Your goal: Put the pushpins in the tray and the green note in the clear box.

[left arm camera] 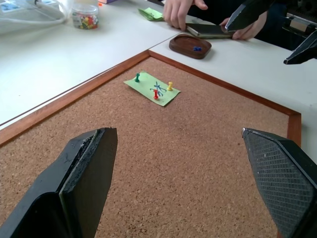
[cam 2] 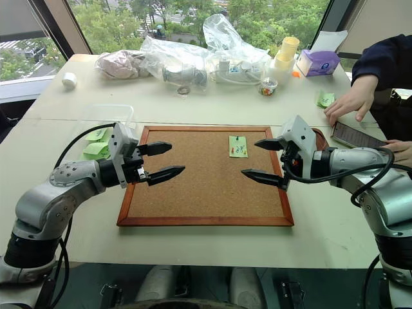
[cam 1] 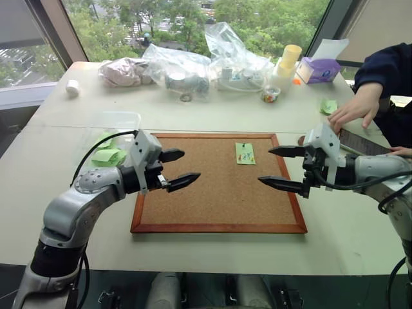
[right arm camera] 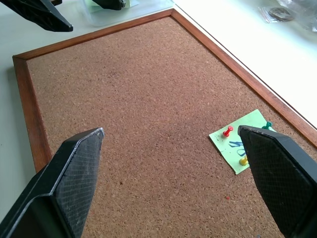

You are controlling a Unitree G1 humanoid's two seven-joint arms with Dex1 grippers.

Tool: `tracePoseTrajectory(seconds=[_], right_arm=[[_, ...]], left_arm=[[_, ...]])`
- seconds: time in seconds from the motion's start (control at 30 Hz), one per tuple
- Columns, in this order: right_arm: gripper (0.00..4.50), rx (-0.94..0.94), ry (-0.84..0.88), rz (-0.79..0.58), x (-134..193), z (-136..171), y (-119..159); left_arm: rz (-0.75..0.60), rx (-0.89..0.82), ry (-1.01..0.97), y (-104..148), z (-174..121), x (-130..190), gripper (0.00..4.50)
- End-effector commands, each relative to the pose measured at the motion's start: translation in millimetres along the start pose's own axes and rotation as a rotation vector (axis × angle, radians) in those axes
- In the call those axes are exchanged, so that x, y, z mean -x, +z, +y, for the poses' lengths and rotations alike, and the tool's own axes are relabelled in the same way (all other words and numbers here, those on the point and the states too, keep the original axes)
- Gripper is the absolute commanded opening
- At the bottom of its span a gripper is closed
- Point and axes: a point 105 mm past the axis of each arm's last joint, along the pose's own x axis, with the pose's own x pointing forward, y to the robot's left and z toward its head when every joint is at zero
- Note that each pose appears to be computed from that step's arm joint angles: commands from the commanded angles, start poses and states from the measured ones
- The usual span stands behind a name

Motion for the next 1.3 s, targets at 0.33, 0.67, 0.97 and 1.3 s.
tracePoseTrajectory(seconds=[0.33, 0.67, 0.97, 1.3], right_arm=[[4.5, 0.026, -0.019, -0.009, 3, -3, 4], [4.5, 0.017, -0.022, -0.01, 2, -2, 3], [4.5, 0.027, -0.036, -0.019, -2, -3, 3], [4.5, 0.043, -0.14, -0.008, -14, -19, -3]], left_arm=[[-0.042, -0.04, 0.001, 13, -1, 1, 4.41], [-0.03, -0.061, 0.004, 12, -1, -1, 4.41], [-0.033, -0.095, -0.01, 10, 4, -12, 4.41], [-0.036, -0.117, -0.093, 1, 5, -47, 0.01]])
